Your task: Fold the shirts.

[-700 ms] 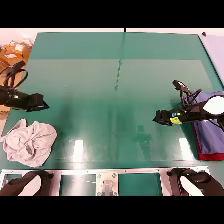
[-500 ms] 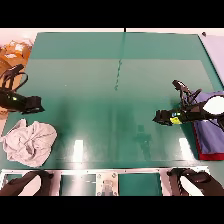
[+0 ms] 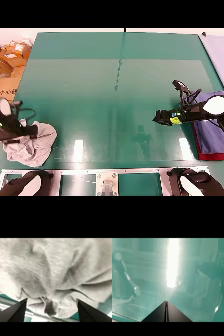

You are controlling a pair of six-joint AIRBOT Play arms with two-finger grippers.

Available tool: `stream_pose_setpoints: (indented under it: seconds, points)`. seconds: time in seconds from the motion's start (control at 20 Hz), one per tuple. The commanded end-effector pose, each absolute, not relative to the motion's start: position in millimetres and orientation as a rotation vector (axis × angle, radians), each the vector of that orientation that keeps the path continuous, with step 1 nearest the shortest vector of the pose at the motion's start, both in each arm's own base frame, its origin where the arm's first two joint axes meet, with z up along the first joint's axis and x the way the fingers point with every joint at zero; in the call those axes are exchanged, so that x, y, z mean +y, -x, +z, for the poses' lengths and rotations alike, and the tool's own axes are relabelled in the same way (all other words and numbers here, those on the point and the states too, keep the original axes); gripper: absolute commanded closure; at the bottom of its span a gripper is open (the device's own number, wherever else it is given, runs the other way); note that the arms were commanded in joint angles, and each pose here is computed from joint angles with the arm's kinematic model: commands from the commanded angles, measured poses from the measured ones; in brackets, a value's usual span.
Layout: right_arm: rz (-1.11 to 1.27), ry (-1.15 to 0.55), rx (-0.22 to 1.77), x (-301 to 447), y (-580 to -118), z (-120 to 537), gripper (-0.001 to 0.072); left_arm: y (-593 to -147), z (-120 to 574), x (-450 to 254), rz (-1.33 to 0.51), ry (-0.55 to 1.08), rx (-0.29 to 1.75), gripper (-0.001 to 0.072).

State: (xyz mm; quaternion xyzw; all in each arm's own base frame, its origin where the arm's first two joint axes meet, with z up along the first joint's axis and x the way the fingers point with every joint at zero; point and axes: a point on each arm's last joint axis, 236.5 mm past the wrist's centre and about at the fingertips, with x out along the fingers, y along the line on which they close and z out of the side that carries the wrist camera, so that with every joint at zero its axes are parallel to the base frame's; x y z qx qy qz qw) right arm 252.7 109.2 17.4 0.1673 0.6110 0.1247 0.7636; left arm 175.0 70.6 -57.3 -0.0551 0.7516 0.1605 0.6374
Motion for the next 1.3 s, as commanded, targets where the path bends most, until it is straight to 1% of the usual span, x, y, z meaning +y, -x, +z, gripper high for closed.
stream_pose_setpoints:
  seconds: [0.0, 0.05, 0.1, 0.2, 0.25, 0.3, 0.45, 0.55, 0.65, 0.75, 0.85, 1.0, 1.1, 1.2, 1.25]
  points:
    - [0.272, -0.364, 1.329, 110, -252, 18, 0.0702, -152, -104, 75, 0.401, 0.098, 1.716, 0.0014]
    - [0.272, -0.364, 1.329, 110, -252, 18, 0.0702, -153, -110, 75, 0.398, 0.097, 1.701, 0.0015]
    - [0.272, -0.363, 1.329, 110, -252, 18, 0.0702, -156, -113, 75, 0.392, 0.097, 1.684, 0.0059]
    - [0.272, -0.364, 1.328, 110, -253, 18, 0.0702, -164, -114, 76, 0.386, 0.097, 1.65, 0.0247]
    - [0.272, -0.363, 1.329, 110, -252, 18, 0.0702, -163, -115, 75, 0.385, 0.098, 1.651, 0.0514]
    - [0.272, -0.364, 1.329, 110, -252, 18, 0.0702, -160, -114, 75, 0.388, 0.101, 1.667, 0.0688]
    - [0.272, -0.364, 1.329, 110, -252, 18, 0.0702, -166, -96, 64, 0.377, 0.165, 1.689, 0.0691]
    - [0.272, -0.364, 1.328, 110, -253, 18, 0.0702, -193, -63, 46, 0.282, 0.227, 1.654, 0.0692]
    - [0.271, -0.364, 1.327, 109, -253, 18, 0.0702, -237, -10, 18, 0.141, 0.317, 1.52, 0.0691]
    - [0.271, -0.365, 1.324, 110, -253, 18, 0.0702, -280, 59, -16, -0.011, 0.387, 1.318, 0.0692]
    - [0.267, -0.368, 1.301, 109, -259, 19, 0.0702, -299, 121, -57, -0.163, 0.371, 1.17, 0.0692]
    - [0.27, -0.374, 1.292, 110, -261, 20, 0.0703, -298, 174, -144, -0.433, 0.372, 1.066, 0.0692]
    - [0.276, -0.367, 1.282, 110, -263, 23, 0.0703, -291, 186, -201, -0.583, 0.355, 1.012, 0.0691]
    - [0.281, -0.365, 1.245, 111, -272, 35, 0.0703, -285, 184, -249, -0.686, 0.334, 0.983, 0.0688]
    - [0.284, -0.363, 1.221, 111, -277, 43, 0.0702, -280, 177, -270, -0.726, 0.324, 0.984, 0.0628]
